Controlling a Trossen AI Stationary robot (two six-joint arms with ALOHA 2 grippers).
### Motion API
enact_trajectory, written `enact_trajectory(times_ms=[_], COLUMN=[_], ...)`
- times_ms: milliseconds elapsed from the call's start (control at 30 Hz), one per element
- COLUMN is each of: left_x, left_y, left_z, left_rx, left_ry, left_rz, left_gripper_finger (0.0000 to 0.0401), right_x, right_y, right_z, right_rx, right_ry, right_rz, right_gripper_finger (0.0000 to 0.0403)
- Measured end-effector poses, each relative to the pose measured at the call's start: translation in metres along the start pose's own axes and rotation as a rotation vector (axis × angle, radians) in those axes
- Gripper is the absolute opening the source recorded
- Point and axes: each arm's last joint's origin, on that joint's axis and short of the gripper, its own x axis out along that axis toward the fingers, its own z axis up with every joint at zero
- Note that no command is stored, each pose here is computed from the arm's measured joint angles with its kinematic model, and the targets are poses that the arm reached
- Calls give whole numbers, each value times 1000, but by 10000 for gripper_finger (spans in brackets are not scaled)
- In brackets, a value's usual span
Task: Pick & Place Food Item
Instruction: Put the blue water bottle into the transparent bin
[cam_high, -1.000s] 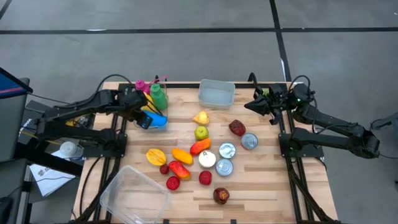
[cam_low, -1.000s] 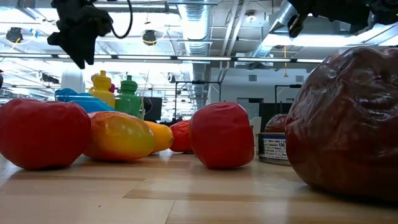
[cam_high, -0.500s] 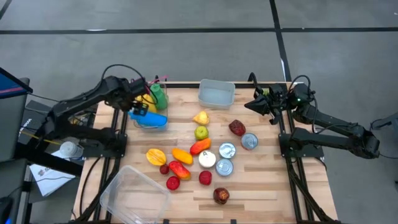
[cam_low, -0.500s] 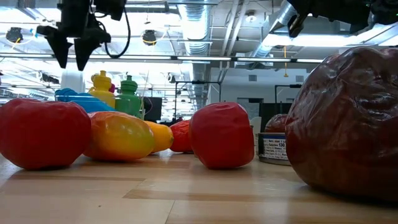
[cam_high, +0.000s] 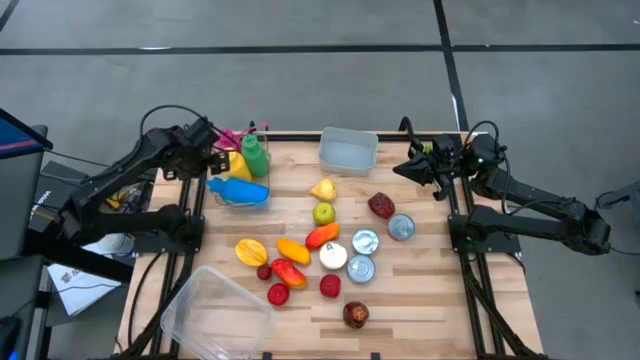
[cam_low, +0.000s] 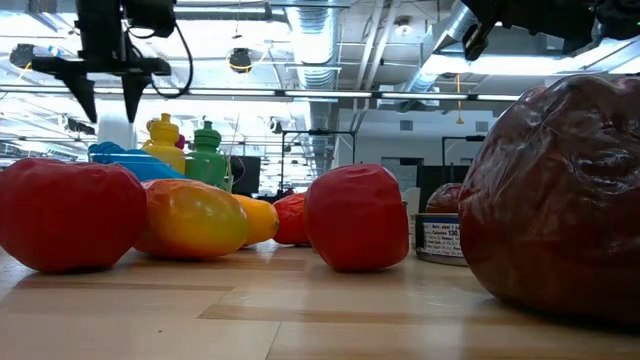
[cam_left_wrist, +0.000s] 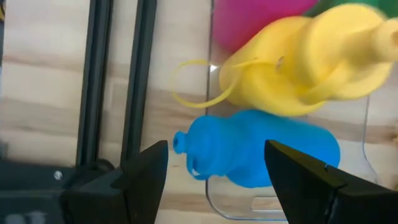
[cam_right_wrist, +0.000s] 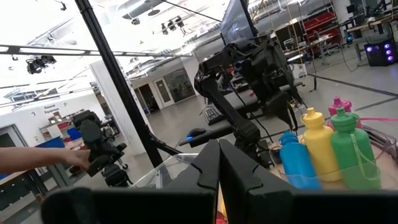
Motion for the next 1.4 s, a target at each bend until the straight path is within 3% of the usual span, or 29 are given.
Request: enact_trajectory(times_ms=[433,1167,1400], left_x=[39,51,42], left_y=[6,8,12], left_z=[-16,-20,-25], left_rx=[-65,-65,-58], left_ry=[36,-7,32], left_rz=[-41,-104,-215], left_gripper_finger=[253,240,198], right_x=[0,0,0], right_y=[0,0,0], right_z=[0,0,0], right_rx=[-20,-12,-12], right_ry=[2,2,2], right_rz=[-1,-1,-1], right_gripper_finger=[1,1,1])
